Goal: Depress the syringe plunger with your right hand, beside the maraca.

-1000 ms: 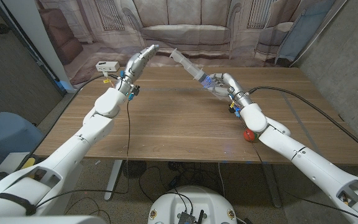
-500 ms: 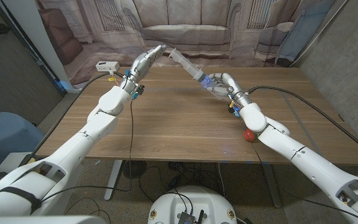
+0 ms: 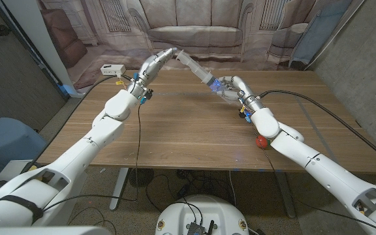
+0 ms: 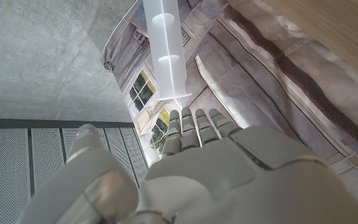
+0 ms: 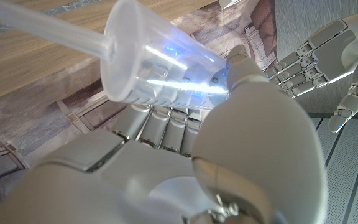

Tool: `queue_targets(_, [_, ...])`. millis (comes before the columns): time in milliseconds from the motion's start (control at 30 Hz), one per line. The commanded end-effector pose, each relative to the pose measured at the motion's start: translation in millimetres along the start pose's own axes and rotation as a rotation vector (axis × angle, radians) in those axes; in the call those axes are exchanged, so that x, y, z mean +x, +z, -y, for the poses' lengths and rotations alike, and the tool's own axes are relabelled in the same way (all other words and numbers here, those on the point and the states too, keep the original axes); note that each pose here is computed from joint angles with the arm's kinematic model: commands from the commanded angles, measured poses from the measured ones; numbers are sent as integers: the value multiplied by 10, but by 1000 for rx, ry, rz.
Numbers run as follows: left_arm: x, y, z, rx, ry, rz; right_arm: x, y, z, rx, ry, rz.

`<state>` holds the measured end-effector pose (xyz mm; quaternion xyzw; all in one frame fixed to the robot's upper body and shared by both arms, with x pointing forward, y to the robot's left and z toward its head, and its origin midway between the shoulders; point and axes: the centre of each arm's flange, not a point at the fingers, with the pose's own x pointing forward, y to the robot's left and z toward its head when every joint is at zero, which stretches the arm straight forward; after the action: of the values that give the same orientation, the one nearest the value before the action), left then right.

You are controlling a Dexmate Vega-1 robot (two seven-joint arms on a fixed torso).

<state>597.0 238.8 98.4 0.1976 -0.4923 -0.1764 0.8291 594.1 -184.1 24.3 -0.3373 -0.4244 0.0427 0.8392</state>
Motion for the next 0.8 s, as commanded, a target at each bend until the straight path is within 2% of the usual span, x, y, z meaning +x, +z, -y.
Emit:
queue_targets(33, [16,-2,85,44,-22,-7,-18,-13,10,9,-9,3])
queue_targets(800, [28,29,171,55,-63,-10,5,1,-54,23,12,12])
